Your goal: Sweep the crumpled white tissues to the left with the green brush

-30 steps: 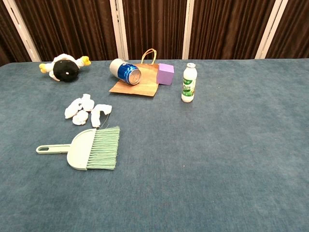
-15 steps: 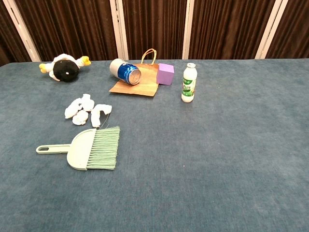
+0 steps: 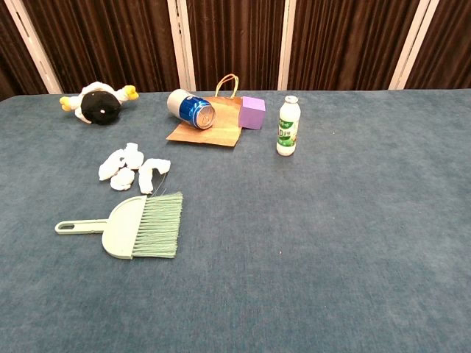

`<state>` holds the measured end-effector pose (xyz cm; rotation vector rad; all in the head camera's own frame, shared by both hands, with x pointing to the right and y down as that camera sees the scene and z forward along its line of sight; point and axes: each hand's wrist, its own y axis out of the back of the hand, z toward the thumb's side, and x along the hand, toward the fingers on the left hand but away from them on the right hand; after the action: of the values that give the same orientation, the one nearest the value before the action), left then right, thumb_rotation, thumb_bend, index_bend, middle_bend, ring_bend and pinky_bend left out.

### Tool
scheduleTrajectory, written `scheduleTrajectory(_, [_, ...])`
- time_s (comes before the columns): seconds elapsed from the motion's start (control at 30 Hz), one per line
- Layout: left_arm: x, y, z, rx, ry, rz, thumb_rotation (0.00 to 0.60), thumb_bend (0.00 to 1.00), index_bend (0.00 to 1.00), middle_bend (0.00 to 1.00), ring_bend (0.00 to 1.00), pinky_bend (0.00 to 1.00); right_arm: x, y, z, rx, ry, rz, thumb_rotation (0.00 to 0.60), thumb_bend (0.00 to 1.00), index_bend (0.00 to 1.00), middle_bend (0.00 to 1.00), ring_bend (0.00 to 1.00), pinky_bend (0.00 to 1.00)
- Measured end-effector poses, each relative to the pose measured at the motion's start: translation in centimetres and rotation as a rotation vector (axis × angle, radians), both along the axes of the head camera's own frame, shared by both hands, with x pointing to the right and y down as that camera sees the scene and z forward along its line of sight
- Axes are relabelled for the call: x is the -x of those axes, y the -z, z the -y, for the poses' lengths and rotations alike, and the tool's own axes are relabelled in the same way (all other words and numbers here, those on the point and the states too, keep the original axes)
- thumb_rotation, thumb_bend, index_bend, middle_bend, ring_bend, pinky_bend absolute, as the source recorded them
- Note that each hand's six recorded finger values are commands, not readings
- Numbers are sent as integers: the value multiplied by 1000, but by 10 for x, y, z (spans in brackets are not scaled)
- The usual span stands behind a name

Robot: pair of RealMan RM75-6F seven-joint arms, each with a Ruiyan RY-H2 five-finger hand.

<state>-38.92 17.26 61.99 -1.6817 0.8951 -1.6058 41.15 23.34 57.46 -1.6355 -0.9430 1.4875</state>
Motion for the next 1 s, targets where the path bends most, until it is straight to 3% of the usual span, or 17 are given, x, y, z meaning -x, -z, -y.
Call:
scheduleTrajectory(0.33, [-77, -57, 0, 160, -9, 4, 600, 357, 439, 1000, 1000, 1000, -1, 1, -1, 3, -13, 16, 600, 323, 0, 0, 0, 0])
scheduleTrajectory(0.43, [-90, -66, 0, 180, -17, 10, 600, 417, 420, 1000, 1000, 1000, -1, 1, -1, 5, -15, 19, 600, 322, 0, 0, 0, 0])
scheduleTrajectory(1.0, [-116, -90, -4, 238, -13, 28, 600, 420, 426, 1000, 1000, 1000, 0, 2, 0, -1, -19, 32, 600, 323, 0, 0, 0, 0])
